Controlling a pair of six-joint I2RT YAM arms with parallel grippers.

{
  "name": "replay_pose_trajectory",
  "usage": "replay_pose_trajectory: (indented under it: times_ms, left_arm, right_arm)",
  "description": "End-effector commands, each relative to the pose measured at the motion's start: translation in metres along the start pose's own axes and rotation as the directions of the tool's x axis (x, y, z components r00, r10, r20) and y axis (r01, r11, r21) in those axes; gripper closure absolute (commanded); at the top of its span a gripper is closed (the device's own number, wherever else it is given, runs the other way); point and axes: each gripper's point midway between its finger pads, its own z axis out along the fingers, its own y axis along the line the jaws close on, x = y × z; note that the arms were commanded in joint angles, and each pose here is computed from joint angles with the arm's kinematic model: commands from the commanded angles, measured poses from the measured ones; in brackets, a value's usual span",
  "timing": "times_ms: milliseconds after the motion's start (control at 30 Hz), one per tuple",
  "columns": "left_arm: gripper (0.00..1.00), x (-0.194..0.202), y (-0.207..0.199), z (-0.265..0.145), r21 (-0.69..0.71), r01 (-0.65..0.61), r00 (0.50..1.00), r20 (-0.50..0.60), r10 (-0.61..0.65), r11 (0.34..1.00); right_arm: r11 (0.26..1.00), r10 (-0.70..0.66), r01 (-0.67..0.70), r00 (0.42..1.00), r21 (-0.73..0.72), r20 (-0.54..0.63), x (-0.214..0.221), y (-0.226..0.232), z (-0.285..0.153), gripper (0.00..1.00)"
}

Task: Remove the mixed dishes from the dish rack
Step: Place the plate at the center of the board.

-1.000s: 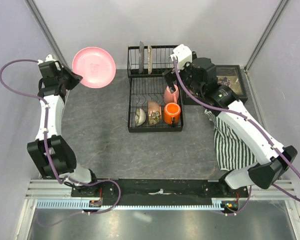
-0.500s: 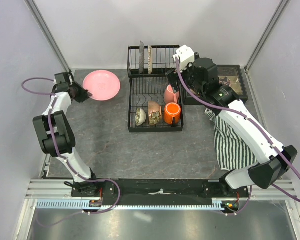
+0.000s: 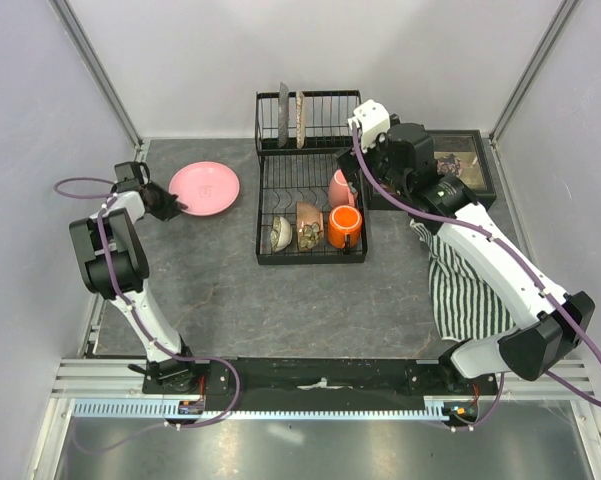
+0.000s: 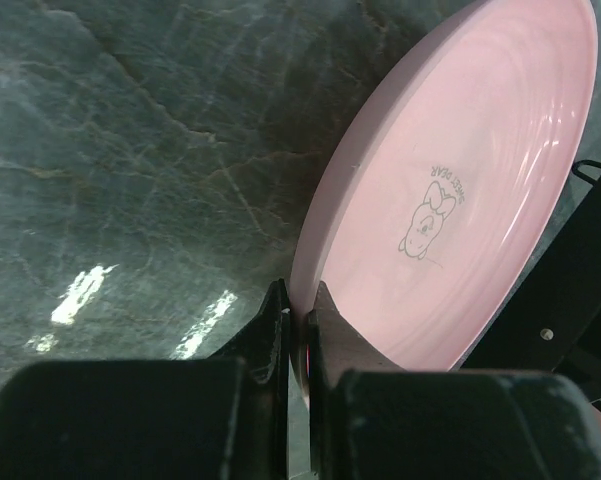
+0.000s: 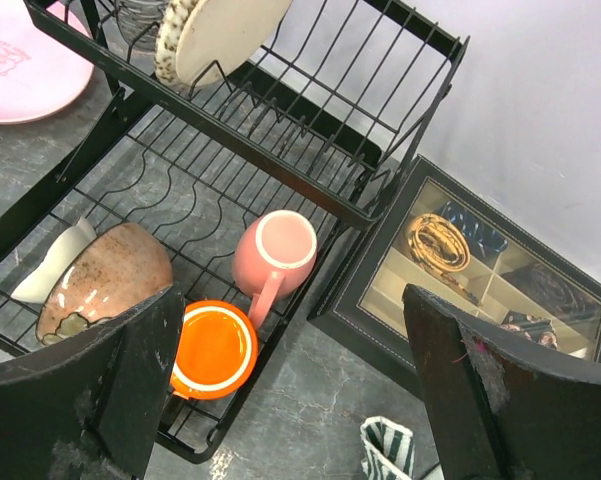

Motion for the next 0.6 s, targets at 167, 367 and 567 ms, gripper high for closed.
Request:
replay_pose_trajectory:
  times_ms: [167, 367, 567]
  left_arm:
    - [0.97, -0.0145, -0.0087, -0.0058, 0.075, 0.029, 0.999, 0.026, -0.031, 0.997]
    - [0.75, -0.0162, -0.0047, -0.0028, 0.060, 0.023, 0.999, 0.024, -0.024, 0.998]
    - [0.65, -0.0161, -0.0018, -0.0006, 0.050, 0.016, 1.000, 0.018, -0.017, 0.999]
  right_arm:
    - [1.000, 0.021, -0.021, 0.998, -0.004, 0.065, -0.0150, -0.0027, -0.0085, 0.02]
    - [1.000, 0.020, -0.020, 0.998, 0.003, 0.059, -0.0112, -0.0042, -0.0094, 0.02]
    - [1.000, 0.016, -0.016, 0.998, 0.010, 0.059, -0.0094, -0.0061, -0.0131, 0.02]
